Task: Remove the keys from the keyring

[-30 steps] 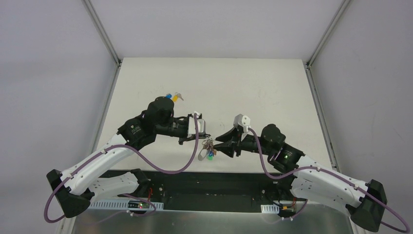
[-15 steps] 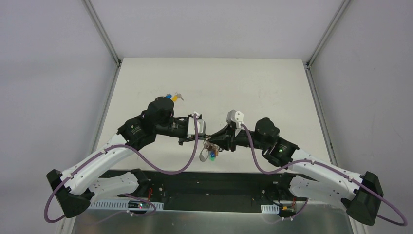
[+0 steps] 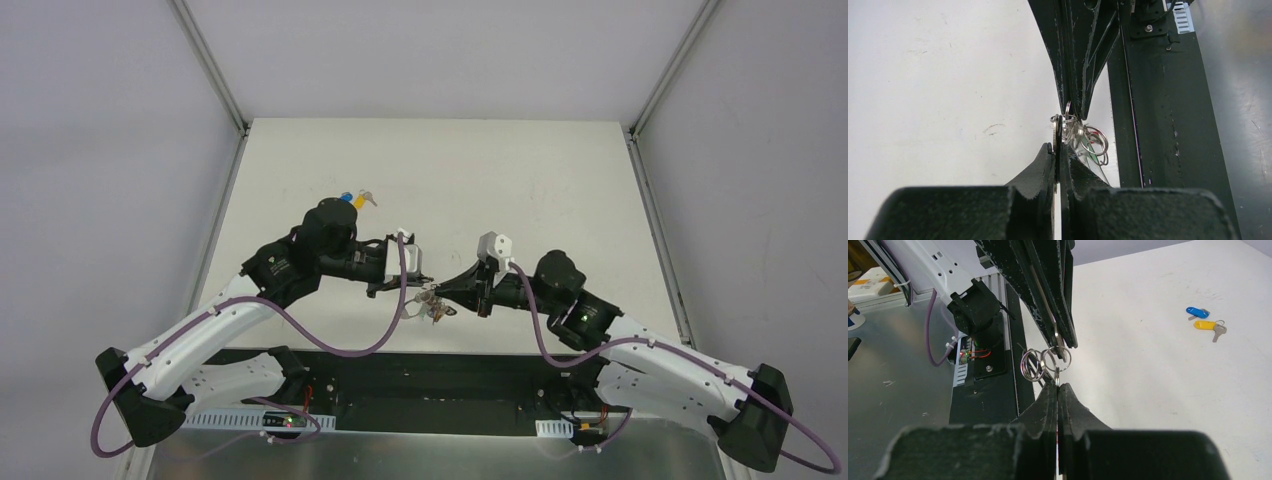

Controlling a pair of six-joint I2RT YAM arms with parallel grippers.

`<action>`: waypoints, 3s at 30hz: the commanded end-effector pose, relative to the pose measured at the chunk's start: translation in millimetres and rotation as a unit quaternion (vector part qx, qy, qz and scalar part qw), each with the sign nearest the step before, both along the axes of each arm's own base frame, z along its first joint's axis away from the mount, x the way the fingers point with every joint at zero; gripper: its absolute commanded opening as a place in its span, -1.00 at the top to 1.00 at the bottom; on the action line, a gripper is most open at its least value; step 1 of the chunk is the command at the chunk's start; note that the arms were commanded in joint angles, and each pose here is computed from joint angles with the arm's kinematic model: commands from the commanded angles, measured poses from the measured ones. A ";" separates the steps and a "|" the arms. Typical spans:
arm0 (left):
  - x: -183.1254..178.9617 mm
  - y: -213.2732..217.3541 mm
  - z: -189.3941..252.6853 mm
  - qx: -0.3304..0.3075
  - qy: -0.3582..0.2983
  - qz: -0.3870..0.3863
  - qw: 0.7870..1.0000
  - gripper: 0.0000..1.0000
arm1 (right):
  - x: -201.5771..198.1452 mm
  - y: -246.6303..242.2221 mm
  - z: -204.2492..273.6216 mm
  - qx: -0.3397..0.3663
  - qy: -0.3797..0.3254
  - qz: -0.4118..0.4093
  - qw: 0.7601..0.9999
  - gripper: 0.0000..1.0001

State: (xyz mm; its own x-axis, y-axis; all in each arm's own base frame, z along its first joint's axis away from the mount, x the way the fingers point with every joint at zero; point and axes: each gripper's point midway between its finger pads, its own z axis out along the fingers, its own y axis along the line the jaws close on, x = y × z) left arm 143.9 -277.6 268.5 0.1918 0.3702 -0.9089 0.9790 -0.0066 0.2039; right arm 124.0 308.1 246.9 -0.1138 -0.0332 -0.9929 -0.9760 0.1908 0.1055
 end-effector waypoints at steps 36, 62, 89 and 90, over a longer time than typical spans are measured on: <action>-2.8 -11.1 17.9 -0.038 0.005 -0.031 0.999 1.00 | -3.8 1.6 31.3 0.076 -0.151 0.017 0.985 0.31; -3.7 -8.8 22.7 -0.044 -0.002 -0.030 0.999 1.00 | -2.9 -1.9 -5.9 0.045 -0.117 0.009 0.992 1.00; -4.0 -9.7 20.7 -0.042 0.003 -0.034 0.999 1.00 | -0.6 -6.0 19.9 0.062 -0.144 -0.002 0.988 0.38; -3.9 -9.8 20.6 -0.042 0.003 -0.034 0.999 1.00 | 0.1 -4.8 21.3 0.062 -0.146 -0.002 0.987 0.37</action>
